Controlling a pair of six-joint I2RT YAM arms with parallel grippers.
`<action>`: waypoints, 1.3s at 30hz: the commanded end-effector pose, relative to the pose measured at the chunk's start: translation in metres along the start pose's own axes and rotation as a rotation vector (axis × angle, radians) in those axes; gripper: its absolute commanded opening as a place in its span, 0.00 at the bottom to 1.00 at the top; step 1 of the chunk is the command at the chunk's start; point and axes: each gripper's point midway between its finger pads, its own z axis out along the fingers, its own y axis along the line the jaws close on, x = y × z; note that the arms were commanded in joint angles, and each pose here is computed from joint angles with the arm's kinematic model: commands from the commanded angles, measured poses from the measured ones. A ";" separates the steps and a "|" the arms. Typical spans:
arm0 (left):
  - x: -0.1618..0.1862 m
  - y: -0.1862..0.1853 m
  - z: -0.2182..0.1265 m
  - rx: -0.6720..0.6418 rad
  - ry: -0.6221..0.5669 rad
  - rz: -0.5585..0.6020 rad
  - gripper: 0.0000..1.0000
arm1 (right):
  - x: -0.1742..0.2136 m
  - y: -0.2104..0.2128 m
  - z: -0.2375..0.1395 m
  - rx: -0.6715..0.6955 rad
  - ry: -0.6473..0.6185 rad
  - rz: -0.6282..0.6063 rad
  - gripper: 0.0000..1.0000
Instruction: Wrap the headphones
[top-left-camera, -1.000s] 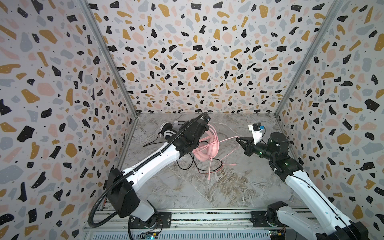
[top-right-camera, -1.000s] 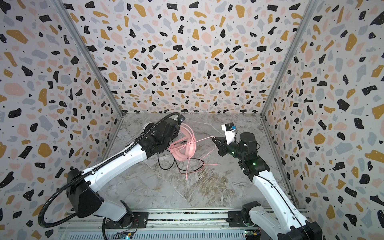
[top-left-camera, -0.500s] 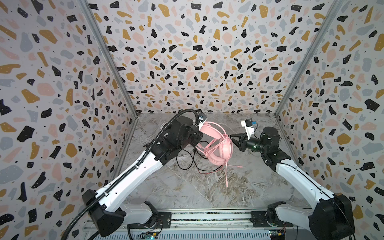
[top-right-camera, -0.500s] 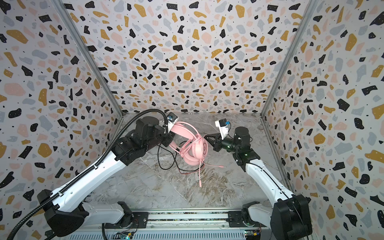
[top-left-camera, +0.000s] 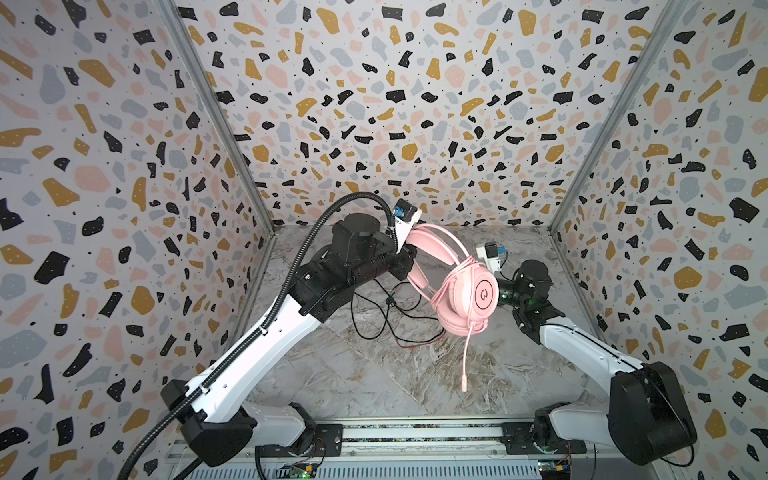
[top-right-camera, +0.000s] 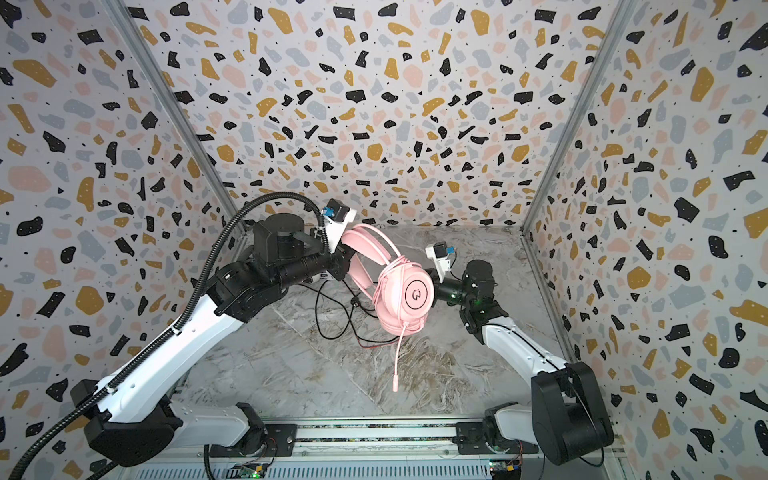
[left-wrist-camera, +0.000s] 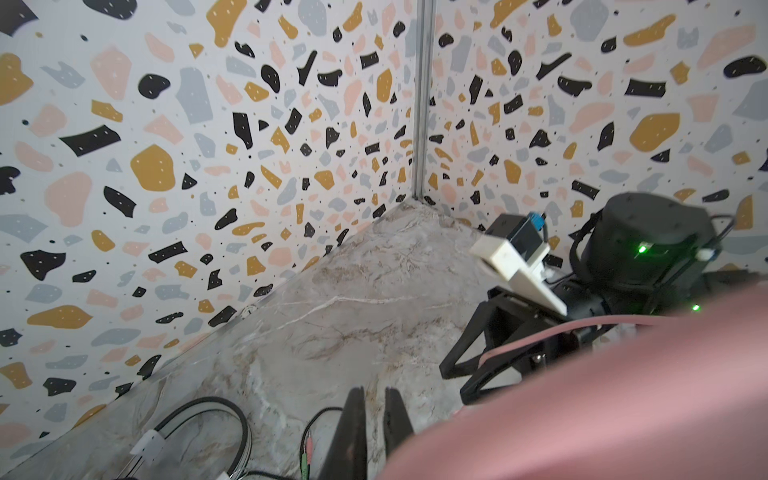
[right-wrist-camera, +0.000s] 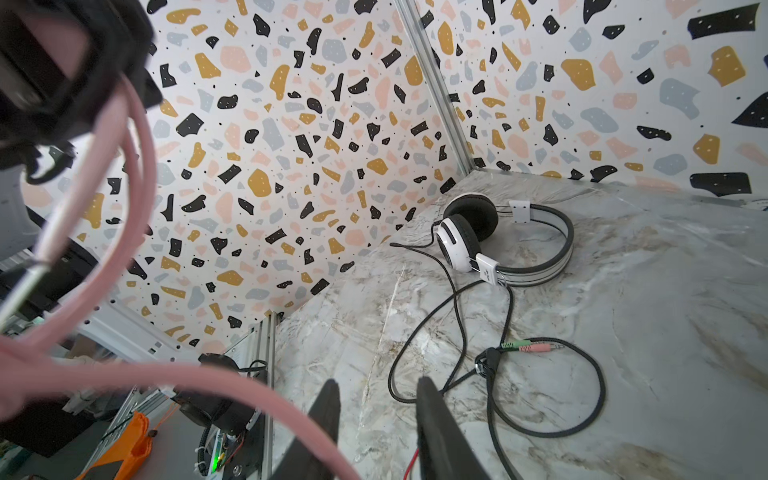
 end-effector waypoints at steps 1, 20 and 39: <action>-0.055 -0.006 -0.013 0.045 -0.177 -0.068 0.00 | -0.010 0.013 0.004 -0.058 -0.038 -0.054 0.38; -0.107 0.004 -0.037 0.066 -0.330 -0.178 0.00 | 0.018 0.004 0.067 -0.152 -0.006 -0.020 0.42; -0.121 0.129 -0.110 -0.491 -0.699 -0.620 0.00 | 0.071 0.005 0.069 -0.065 0.013 0.071 0.02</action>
